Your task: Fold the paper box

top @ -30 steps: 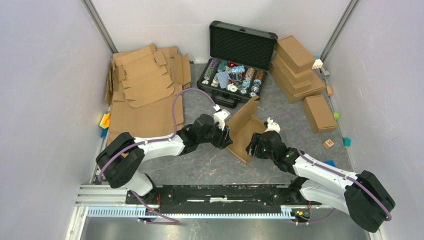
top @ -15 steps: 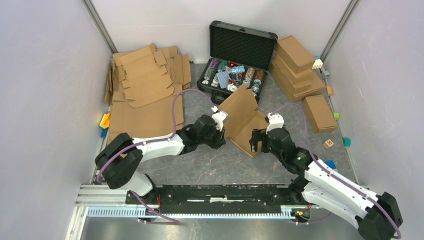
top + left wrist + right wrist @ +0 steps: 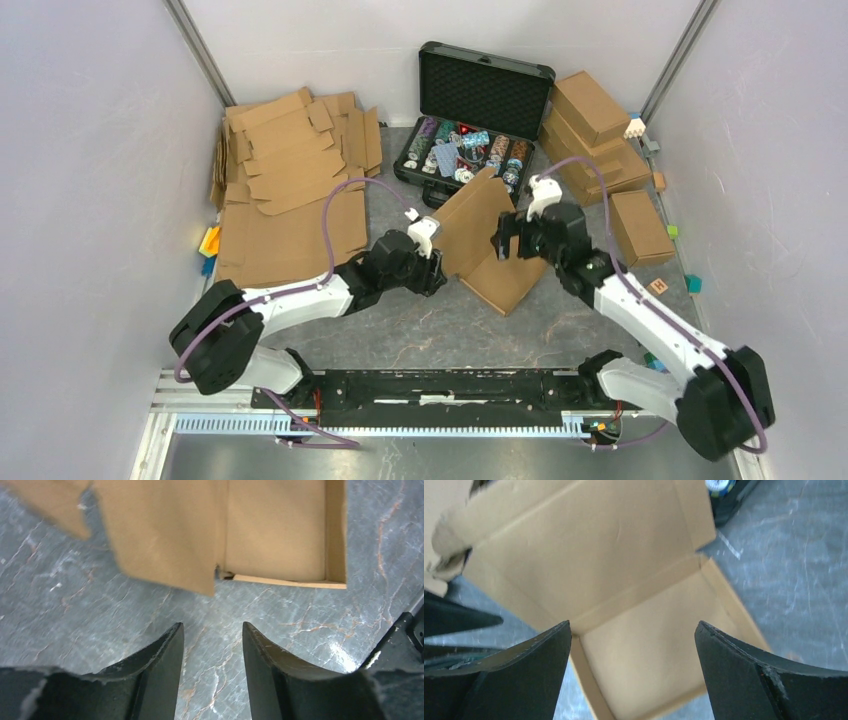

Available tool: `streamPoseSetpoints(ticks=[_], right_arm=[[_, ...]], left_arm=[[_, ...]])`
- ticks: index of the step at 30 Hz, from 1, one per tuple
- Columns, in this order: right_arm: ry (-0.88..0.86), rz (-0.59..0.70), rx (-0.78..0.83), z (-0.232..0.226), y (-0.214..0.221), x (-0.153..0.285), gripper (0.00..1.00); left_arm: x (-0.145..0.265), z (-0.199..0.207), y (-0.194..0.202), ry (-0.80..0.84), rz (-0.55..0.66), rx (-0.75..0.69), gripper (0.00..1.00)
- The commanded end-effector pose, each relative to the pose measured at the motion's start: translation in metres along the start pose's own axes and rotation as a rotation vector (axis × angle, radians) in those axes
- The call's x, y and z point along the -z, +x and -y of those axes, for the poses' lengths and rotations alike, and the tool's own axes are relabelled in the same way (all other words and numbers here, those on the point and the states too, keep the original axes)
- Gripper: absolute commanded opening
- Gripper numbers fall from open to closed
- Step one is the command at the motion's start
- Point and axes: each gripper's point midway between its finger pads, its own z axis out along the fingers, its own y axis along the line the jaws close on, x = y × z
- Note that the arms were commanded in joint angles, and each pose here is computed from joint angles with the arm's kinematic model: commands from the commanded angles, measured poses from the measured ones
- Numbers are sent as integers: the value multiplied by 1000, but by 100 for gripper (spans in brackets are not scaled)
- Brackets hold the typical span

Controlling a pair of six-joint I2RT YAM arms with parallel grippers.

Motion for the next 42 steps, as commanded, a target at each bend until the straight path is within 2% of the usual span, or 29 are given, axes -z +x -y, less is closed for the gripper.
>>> streamPoseSetpoints(ticks=[1,5,9,12,17,24,29,32,34,37,42], right_arm=[[-198,154,1,-14,-62,-21,98],[-281,207,-27,-7,-84,-44,98],[-354,241,-57,6,-93,-66,98],[-339,270,-30,21,-99,-80,98],[-366,300,-26,31,-106,-105,98],[-396,339,-29,39,-113,-125,98],[-410,361,-43,44,-108,-132,97],[-435,365,-55,41,-105,-131,83],[-448,379,-59,38,-105,-126,71],[-446,392,-59,36,-104,-116,54],[-417,396,-47,36,-98,-99,36]], left_arm=[[16,-15,-23,-35,111,100,57],[26,-15,-29,26,161,175,61],[22,3,-35,113,145,249,63],[16,6,-41,126,141,299,63],[-2,1,-44,101,130,382,55],[-14,2,-50,135,124,406,41],[-16,-2,-58,145,127,420,25],[-15,-6,-64,148,128,414,14],[-15,-10,-68,143,127,411,11],[-15,-16,-76,136,123,399,10],[-17,-30,-83,110,106,373,9]])
